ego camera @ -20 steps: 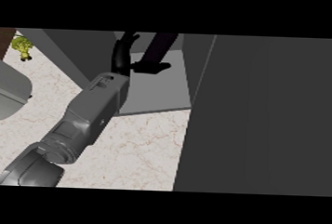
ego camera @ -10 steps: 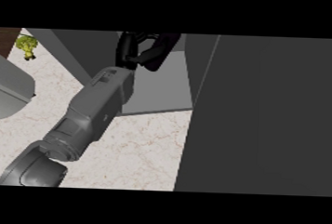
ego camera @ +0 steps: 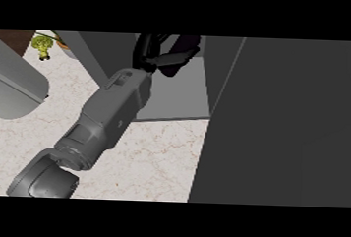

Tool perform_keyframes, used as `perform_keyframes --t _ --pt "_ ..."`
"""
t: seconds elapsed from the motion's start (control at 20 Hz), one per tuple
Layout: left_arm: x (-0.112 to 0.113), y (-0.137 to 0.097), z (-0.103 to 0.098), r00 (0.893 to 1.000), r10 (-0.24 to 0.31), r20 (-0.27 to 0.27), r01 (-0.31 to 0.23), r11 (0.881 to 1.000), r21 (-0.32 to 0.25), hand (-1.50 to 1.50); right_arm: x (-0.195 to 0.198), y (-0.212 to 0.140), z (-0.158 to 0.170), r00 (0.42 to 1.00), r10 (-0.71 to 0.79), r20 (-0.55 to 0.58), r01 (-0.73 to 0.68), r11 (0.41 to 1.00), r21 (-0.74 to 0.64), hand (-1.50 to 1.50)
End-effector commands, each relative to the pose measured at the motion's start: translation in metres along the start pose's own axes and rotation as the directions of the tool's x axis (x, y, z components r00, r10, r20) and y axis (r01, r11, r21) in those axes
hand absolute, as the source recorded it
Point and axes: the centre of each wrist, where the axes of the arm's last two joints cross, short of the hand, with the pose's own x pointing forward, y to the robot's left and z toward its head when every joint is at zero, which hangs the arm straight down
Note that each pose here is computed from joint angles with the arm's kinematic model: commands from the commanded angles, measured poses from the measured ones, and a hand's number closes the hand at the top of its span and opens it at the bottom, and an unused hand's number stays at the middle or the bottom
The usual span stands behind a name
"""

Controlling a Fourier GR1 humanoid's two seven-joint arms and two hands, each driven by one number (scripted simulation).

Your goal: Pick up the wine, place it into the cabinet and close the cabinet

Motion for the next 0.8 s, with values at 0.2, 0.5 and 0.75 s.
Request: perform_keyframes --t 0.2,0.5,0.75 --pt "0.004 -0.014 -0.001 0.999 0.047 -0.008 -0.047 0.999 -0.016 -1.5 0.036 -0.004 0.005 0.994 -0.105 0.011 0.105 0.994 -0.02 -1.5" --pt "0.0 -0.012 0.005 0.992 0.119 -0.03 -0.121 0.989 -0.088 -1.5 0.048 -0.006 0.011 0.996 -0.09 -0.012 0.09 0.995 -0.042 -1.5" --pt "-0.016 -0.008 0.024 0.982 0.188 -0.022 -0.189 0.974 -0.127 -1.5 0.036 -0.008 0.005 0.998 -0.062 -0.016 0.062 0.997 -0.037 -1.5"
